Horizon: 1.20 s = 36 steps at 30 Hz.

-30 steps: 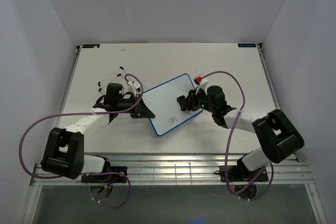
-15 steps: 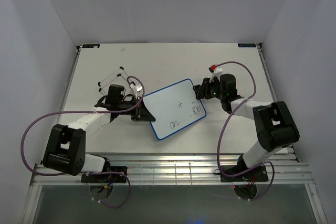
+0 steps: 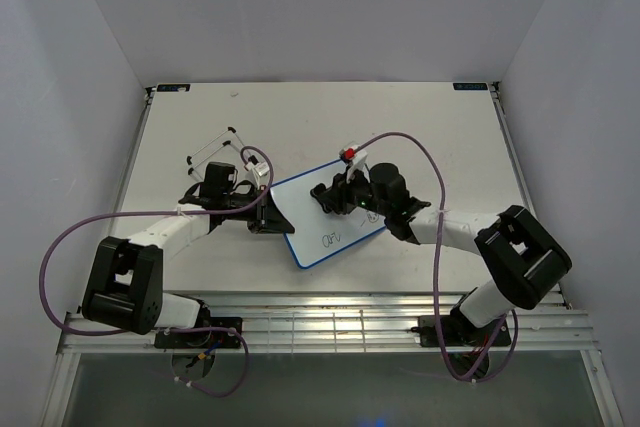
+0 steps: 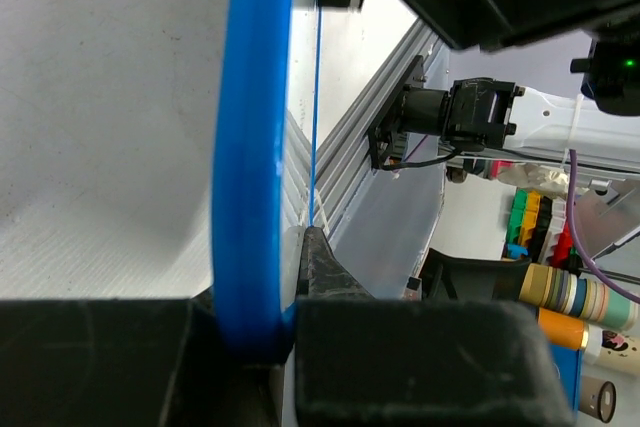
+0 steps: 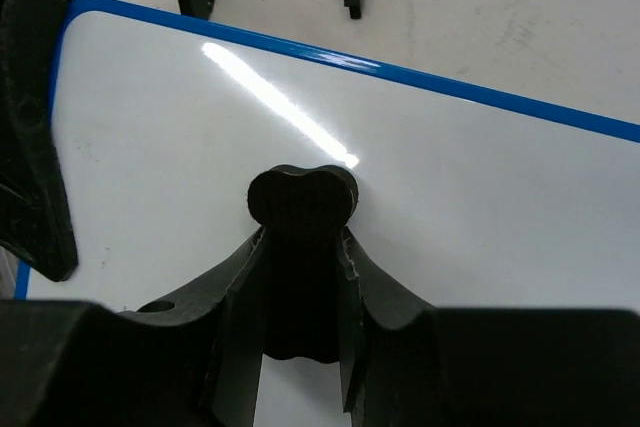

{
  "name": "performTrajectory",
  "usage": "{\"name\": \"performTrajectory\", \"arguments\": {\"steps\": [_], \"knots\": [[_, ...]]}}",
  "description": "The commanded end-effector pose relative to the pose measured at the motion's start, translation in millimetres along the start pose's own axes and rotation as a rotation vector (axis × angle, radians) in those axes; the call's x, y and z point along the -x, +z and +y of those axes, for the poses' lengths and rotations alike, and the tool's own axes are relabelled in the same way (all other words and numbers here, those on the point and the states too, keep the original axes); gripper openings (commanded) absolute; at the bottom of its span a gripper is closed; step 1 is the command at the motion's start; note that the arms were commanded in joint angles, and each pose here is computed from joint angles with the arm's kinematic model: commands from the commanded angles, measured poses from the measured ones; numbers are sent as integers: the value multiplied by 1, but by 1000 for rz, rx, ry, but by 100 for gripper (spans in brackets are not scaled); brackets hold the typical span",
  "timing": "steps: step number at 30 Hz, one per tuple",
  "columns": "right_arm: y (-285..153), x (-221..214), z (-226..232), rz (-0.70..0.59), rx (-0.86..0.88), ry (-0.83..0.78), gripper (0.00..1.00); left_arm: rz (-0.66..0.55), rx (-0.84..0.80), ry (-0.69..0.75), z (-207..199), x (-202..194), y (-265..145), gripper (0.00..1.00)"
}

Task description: Erase the whiteboard

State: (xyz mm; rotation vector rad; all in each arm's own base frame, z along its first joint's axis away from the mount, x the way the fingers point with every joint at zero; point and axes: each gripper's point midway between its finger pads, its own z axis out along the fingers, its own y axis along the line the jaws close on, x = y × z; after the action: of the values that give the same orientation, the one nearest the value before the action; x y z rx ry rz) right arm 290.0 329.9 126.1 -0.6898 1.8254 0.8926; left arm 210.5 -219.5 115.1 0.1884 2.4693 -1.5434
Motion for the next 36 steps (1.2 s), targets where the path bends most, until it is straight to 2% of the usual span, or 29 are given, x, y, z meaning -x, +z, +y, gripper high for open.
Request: {"name": "performTrajectory", "arguments": {"steps": [1,5,14,17,19,22,24,27,32,36], "knots": [[-2,-26,39,83,115,69,8,-15,-60,144,-18,10,1,0],[-15,-42,-1,129,-25,106,8,-31,-57,152,-18,12,-2,0],[-104,-96,-133,197,-531,365,8,-54,-57,169,-20,15,-6,0],[-117,-100,-154,202,-605,420,8,-47,-66,167,-21,14,-6,0],[-109,-87,-154,184,-569,408,8,-45,-72,169,-22,14,-6,0],[-92,-71,-137,160,-433,402,8,-40,-74,166,-21,11,-5,0],[-80,-49,-115,93,-330,368,8,-39,-73,165,-20,11,-5,0],[-62,-29,-63,51,-150,262,8,-40,-74,164,-20,11,-5,0],[-39,-26,29,47,106,132,8,-43,-81,164,-22,13,-5,0],[-30,-27,85,19,213,67,8,-44,-84,165,-22,14,-5,0]]}}
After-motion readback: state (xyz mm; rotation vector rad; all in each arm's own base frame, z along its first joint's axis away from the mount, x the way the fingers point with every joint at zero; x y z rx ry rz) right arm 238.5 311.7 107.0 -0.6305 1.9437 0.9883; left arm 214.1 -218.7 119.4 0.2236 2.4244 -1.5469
